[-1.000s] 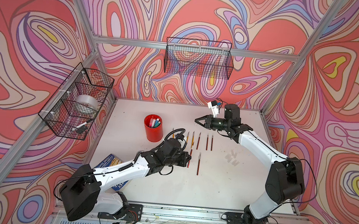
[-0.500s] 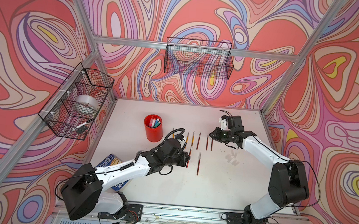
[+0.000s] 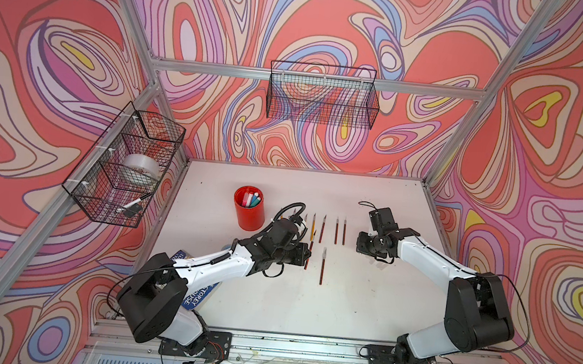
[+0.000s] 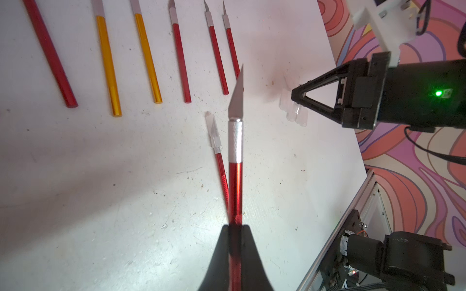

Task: Remove protective caps from carving knives
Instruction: Place the protective sleeve at the center of the board.

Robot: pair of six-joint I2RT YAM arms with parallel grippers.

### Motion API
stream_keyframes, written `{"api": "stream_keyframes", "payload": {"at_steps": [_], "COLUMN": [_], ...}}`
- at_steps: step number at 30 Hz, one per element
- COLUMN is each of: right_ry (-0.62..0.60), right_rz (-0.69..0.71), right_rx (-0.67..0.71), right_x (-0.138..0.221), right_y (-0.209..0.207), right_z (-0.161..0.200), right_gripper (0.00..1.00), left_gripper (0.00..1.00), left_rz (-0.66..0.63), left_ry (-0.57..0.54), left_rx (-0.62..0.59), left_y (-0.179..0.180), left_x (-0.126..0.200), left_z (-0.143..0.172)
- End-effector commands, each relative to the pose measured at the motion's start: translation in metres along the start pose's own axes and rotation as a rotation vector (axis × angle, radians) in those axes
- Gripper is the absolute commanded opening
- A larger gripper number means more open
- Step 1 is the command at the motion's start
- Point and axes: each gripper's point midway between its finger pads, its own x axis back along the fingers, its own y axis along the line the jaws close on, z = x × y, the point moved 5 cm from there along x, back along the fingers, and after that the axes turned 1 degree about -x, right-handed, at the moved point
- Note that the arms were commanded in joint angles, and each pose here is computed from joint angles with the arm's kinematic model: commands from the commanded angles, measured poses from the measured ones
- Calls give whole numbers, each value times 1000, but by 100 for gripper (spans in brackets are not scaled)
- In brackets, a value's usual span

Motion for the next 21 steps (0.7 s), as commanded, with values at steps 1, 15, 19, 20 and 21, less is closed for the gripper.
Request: {"api": "stream_keyframes", "payload": {"at_steps": [1,15,19,20,21], "right_ry": [-3,77,96,99,103], "right_rz": [87,130,146,148,150], "right_rx": [-15,-22,-20,-21,-21], "right_x": [3,-17,-23,-24,-24], "right_y": [-16,-28,-32,-33,-33], "right_z": [6,30,31,31,32], "right_gripper": [0,11,11,12,13], "left_gripper": [0,0,0,0,0], "left_rz": [36,33,35,37,36], "left_ry": [-1,28,34,34,35], "left_rx": [-20,-8,3,4,4], "left_y": [-7,-10,-9,-10,-9], "left_x": [-3,-21,-24,-24,-23], "left_z": [-11,-23,-22,-22,-22]}}
